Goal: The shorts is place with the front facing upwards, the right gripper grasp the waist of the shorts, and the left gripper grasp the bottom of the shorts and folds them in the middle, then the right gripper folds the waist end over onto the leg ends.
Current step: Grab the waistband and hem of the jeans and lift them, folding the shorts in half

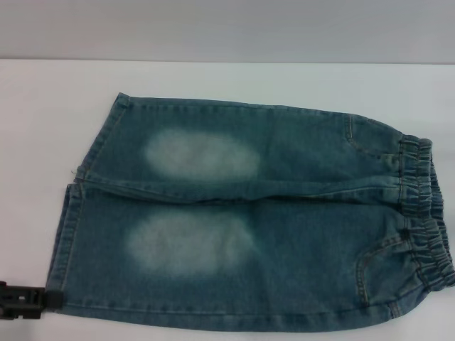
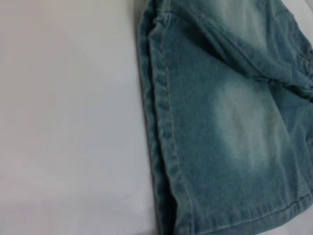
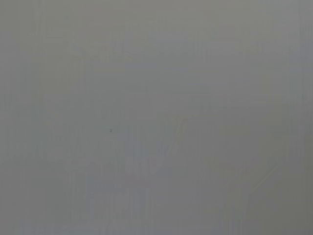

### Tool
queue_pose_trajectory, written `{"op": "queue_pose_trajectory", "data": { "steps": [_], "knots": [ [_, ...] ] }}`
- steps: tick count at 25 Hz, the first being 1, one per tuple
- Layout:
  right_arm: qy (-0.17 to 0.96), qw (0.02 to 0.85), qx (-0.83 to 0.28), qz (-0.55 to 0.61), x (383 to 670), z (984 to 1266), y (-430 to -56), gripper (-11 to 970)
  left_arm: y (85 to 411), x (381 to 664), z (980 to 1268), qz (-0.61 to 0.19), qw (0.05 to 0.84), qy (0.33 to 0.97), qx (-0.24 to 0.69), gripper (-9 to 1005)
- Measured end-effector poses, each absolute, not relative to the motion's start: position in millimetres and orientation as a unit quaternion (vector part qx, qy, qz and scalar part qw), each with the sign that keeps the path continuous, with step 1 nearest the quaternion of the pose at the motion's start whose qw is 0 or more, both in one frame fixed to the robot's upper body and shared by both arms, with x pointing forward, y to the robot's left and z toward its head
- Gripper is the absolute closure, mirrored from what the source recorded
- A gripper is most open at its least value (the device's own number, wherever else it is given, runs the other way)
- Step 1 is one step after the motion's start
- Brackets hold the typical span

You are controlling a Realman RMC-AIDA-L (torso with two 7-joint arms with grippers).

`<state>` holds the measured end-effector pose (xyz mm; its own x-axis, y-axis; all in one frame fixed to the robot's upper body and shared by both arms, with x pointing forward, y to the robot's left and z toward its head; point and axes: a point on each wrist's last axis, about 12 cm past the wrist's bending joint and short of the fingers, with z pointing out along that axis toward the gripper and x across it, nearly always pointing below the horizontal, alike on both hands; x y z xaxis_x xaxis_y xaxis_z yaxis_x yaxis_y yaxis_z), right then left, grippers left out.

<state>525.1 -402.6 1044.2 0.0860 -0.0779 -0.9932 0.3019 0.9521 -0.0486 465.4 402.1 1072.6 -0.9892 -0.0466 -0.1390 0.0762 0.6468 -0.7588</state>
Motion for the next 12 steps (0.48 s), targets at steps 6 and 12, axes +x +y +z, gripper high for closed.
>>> {"op": "queue_pose_trajectory", "data": {
  "steps": [6, 12],
  "knots": [
    [0.666, 0.730, 0.085, -0.130, 524.7, 1043.3, -402.9, 265, 401.5, 465.6, 1070.5, -0.415, 0.070, 0.907, 0.008, 270],
    [0.668, 0.728, 0.086, -0.131, 521.8, 1041.3, -403.2, 265, 398.8, 465.5, 1068.8, -0.418, 0.067, 0.906, 0.010, 273]
  ]
}}
